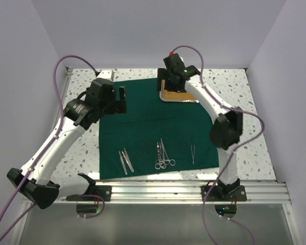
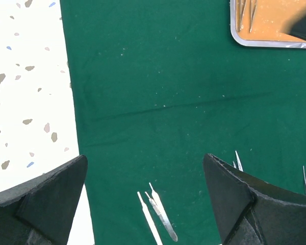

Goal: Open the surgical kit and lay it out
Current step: Pick up the medical item from the container.

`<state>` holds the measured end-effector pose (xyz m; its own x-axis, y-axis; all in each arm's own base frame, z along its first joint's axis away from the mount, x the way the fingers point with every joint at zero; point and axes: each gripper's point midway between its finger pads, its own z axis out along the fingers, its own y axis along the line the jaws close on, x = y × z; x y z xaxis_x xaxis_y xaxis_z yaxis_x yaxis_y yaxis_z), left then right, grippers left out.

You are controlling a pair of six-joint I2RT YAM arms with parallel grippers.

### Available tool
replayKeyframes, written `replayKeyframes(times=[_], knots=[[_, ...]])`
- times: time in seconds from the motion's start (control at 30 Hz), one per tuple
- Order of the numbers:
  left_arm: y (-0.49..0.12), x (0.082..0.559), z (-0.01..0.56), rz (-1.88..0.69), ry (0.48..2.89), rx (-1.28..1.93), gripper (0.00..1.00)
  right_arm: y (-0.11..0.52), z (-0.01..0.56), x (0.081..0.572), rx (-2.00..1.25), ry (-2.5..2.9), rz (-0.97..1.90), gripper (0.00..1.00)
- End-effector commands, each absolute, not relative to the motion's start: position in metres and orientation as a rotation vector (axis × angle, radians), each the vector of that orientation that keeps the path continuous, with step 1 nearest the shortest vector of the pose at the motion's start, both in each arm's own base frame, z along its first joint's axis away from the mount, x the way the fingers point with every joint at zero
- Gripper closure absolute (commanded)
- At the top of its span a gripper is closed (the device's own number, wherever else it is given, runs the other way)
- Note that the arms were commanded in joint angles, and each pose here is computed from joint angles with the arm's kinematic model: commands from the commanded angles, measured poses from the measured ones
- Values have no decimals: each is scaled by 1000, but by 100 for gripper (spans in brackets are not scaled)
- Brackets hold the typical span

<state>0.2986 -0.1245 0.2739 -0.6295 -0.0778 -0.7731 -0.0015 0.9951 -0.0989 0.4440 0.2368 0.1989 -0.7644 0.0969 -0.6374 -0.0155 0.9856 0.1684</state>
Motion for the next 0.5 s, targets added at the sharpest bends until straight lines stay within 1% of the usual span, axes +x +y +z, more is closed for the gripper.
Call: replayKeyframes(times=[0.0,0.07,0.13,0.23,0.4,0.43,0.47], knots=[[-115,291,283,-107,2223,-57,0,242,162,475,-51,2500,86,4],[-114,287,282,-107,2230,-54,0,246,145,506,-42,2485,51,4],[-110,281,278,-95,2244,-50,0,241,132,523,-14,2486,40,4],[-104,275,274,-70,2256,-45,0,230,119,551,83,2451,66,7],[-95,269,266,-13,2273,-29,0,216,104,572,197,2418,101,14],[-94,270,266,-4,2272,-26,0,213,94,575,208,2430,94,15],[-94,271,264,0,2272,-24,0,212,94,577,216,2426,100,19]])
